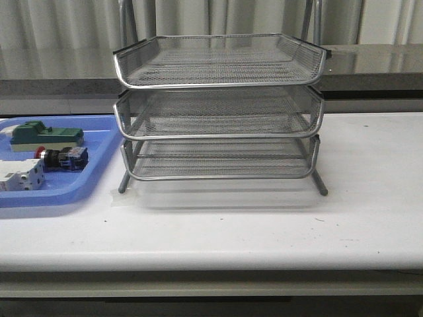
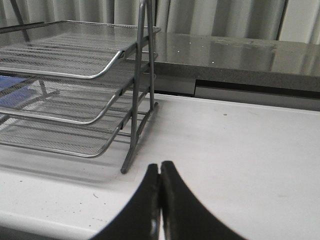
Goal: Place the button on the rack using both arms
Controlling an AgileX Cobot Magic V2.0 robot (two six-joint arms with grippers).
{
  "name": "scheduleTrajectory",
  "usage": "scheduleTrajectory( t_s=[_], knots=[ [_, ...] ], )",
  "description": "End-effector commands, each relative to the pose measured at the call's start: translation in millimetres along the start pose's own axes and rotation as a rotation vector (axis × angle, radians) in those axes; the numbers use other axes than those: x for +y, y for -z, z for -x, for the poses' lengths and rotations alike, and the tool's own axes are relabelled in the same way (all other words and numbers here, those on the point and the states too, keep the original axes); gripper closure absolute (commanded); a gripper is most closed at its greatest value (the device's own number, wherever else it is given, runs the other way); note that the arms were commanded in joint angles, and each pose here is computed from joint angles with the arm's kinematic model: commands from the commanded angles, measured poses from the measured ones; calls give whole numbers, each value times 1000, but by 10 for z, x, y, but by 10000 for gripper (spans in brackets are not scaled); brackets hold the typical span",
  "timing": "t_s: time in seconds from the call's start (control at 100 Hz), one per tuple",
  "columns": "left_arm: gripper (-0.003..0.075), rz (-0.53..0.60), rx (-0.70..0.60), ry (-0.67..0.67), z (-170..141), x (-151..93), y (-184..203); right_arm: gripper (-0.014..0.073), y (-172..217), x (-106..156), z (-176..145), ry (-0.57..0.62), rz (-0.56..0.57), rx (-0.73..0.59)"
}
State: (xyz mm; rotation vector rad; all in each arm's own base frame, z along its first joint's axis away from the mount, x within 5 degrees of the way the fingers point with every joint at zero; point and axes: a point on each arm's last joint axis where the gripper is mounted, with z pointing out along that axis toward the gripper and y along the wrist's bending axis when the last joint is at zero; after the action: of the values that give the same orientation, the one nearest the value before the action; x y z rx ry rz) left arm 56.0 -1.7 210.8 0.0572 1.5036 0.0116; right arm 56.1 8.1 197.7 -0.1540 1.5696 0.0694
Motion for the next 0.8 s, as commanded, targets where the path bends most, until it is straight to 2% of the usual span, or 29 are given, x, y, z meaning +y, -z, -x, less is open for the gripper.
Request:
scheduleTrajectory(
  t_s=[0.0,0.62,0.79],
  knots=[
    [740,2,-74,15,-51,-4,16,664,29,-15,142,10,-18,-119],
    [740,2,-74,15,-51,-4,16,664,29,-14,141,10,-18,-118],
    [740,2,-74,15,-51,-4,16,664,35,-18,187,10,-22,-170]
  ],
)
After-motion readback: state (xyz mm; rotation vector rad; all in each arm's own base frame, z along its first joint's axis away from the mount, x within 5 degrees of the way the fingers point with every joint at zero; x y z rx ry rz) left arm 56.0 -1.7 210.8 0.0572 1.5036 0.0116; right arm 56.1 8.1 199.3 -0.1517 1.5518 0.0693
